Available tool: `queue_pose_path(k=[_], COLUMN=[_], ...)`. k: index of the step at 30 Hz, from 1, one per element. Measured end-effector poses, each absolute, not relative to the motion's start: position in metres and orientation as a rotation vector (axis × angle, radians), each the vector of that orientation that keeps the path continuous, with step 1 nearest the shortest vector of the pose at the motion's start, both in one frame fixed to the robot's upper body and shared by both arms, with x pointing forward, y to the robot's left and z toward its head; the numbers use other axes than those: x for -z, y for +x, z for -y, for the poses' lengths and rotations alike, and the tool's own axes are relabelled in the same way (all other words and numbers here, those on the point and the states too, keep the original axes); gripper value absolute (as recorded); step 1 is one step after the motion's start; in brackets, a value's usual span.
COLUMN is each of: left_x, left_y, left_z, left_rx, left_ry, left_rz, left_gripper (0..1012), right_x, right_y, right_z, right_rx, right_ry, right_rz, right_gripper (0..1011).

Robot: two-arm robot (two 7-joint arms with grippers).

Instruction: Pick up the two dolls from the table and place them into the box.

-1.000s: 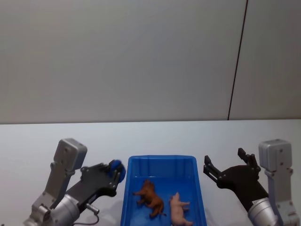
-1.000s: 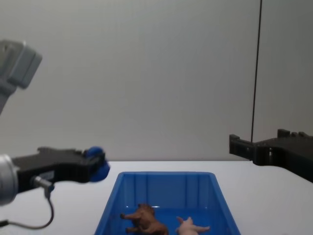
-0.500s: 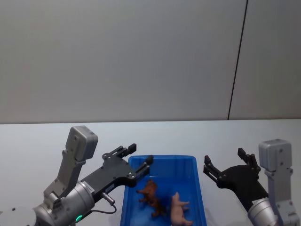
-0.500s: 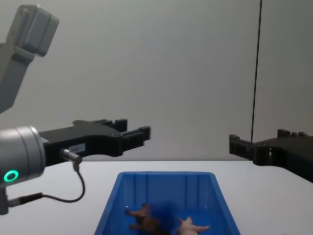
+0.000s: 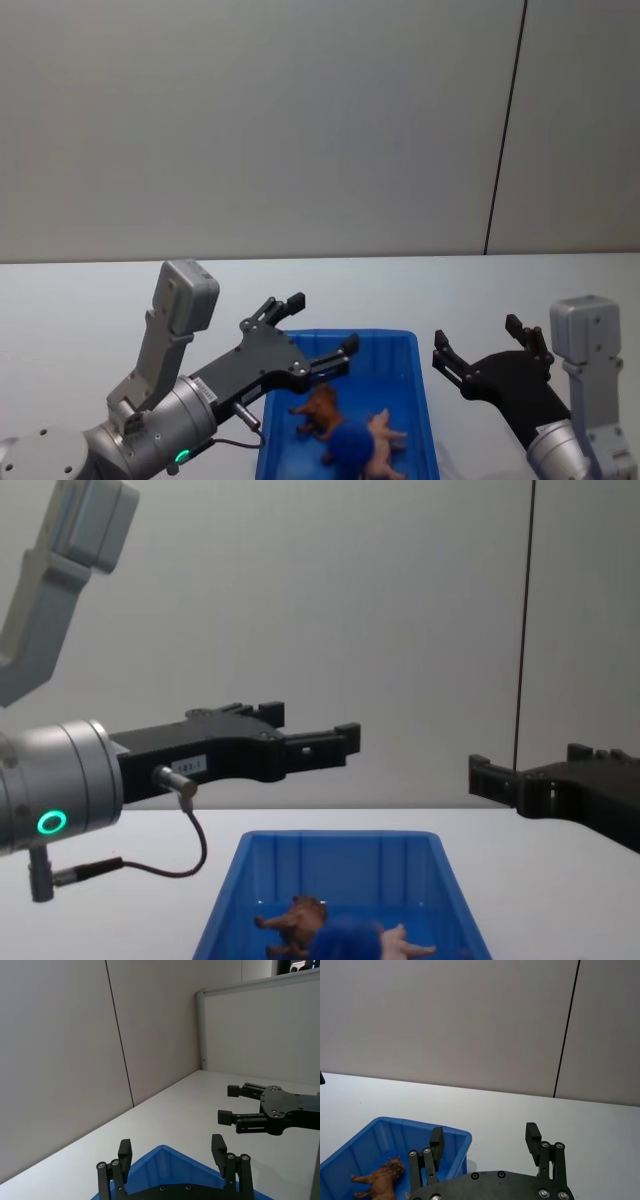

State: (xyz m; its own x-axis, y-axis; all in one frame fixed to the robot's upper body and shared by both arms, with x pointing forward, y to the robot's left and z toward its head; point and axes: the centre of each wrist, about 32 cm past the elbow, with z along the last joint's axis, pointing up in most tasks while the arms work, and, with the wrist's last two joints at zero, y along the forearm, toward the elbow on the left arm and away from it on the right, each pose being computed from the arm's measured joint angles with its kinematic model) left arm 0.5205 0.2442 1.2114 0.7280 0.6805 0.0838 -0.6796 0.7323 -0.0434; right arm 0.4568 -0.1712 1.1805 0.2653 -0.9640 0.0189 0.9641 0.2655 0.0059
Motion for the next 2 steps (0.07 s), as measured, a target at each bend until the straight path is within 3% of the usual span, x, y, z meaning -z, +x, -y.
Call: queue_pose_path(k=[2], left_x=[-1.2116], left_y=[0.521], left_z=[-0.2438], left_rx=[-0.744], left_ry=[-0.012], left_rz=[0.096], left_gripper=[1004], right_x=[-1.1805], right_y=[0.4568], right_z=[0.1712], right_rx=[1.302], right_ry=[-0.007], right_rz=[0.02], right_gripper=[1001])
